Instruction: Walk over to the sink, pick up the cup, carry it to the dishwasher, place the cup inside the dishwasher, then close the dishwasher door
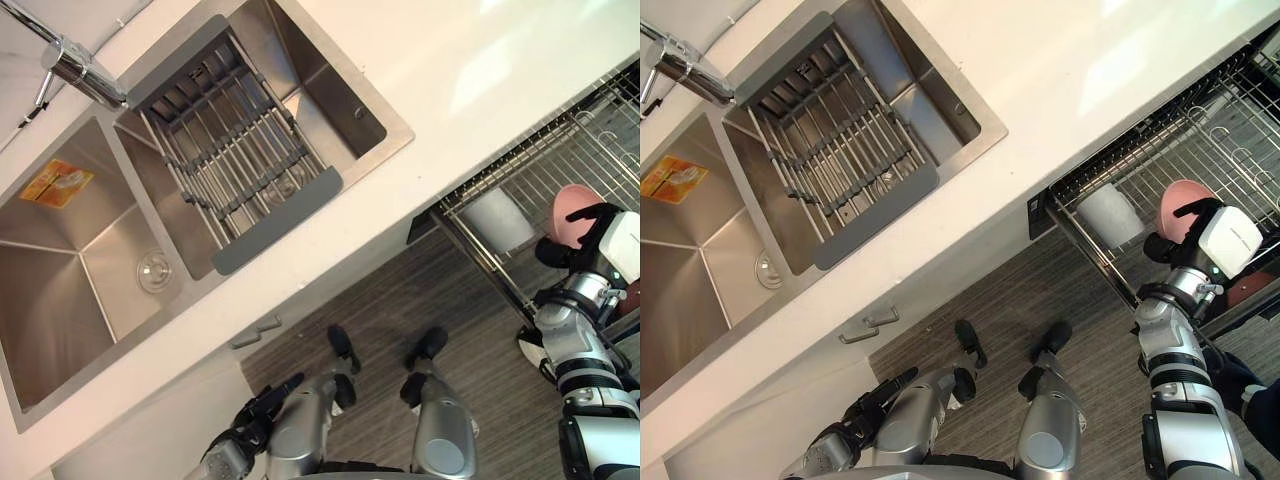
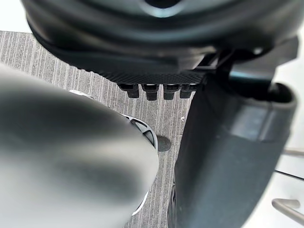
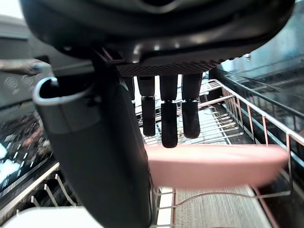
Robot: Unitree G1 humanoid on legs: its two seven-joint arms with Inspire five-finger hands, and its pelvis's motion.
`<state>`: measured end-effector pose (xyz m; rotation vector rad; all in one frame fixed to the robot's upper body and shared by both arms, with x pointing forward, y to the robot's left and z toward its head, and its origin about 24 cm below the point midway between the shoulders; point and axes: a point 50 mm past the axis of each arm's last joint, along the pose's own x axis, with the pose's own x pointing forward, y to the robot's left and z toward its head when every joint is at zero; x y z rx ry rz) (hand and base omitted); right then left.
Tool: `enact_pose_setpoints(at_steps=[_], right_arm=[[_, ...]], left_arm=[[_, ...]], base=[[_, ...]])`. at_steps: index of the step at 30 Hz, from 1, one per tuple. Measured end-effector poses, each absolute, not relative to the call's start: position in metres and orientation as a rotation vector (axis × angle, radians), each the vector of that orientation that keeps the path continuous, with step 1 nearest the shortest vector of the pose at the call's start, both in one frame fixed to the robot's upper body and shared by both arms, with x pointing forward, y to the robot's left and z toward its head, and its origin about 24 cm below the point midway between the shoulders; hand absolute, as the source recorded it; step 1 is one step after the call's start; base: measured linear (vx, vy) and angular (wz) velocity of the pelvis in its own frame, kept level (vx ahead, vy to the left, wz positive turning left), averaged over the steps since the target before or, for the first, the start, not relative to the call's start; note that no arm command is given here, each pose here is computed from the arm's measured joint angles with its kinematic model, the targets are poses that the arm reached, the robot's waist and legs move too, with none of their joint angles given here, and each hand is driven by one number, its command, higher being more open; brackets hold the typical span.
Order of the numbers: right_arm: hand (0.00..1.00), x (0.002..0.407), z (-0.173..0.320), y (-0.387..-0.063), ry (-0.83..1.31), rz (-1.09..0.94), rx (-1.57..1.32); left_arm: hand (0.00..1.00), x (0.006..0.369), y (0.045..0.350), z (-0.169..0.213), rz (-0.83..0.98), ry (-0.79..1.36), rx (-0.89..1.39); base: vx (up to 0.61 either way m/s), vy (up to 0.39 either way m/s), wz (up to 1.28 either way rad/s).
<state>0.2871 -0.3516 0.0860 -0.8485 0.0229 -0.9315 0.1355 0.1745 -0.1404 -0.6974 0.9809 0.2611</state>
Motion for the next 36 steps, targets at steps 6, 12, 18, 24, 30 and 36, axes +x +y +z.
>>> enact_pose_setpoints(at_steps=[6, 12, 18, 24, 30, 36], right_arm=[[1.00, 0.279, 0.090, -0.342, -0.051, -0.929, -0.624], [1.00, 0.262, 0.129, -0.339, -0.309, -0.967, -0.345], [1.00, 0.211, 0.131, -0.343, -0.501, -1.096, -0.172], [1.00, 0.139, 0.095, -0.363, -0.478, -1.360, -0.036], [1.00, 0.112, 0.021, -0.318, -0.284, -1.189, 0.390], [1.00, 0.157, -0.011, -0.263, -0.207, -0.782, 0.737]], left_arm=[[1.00, 0.139, 0.179, -0.138, 0.275, 0.950, -0.713], [1.00, 0.138, 0.187, -0.137, 0.318, 0.936, -0.724], [1.00, 0.128, 0.199, -0.140, 0.393, 0.938, -0.731], [1.00, 0.121, 0.203, -0.142, 0.447, 0.958, -0.740], [1.00, 0.108, 0.198, -0.147, 0.495, 0.995, -0.739], [1.00, 0.105, 0.189, -0.150, 0.505, 0.999, -0.758]], base=[[0.03, 0.028, -0.03], [0.03, 0.005, -0.12], [0.04, -0.007, -0.20], [0.03, 0.005, -0.15], [0.02, -0.015, -0.10], [-0.02, 0.010, 0.10]])
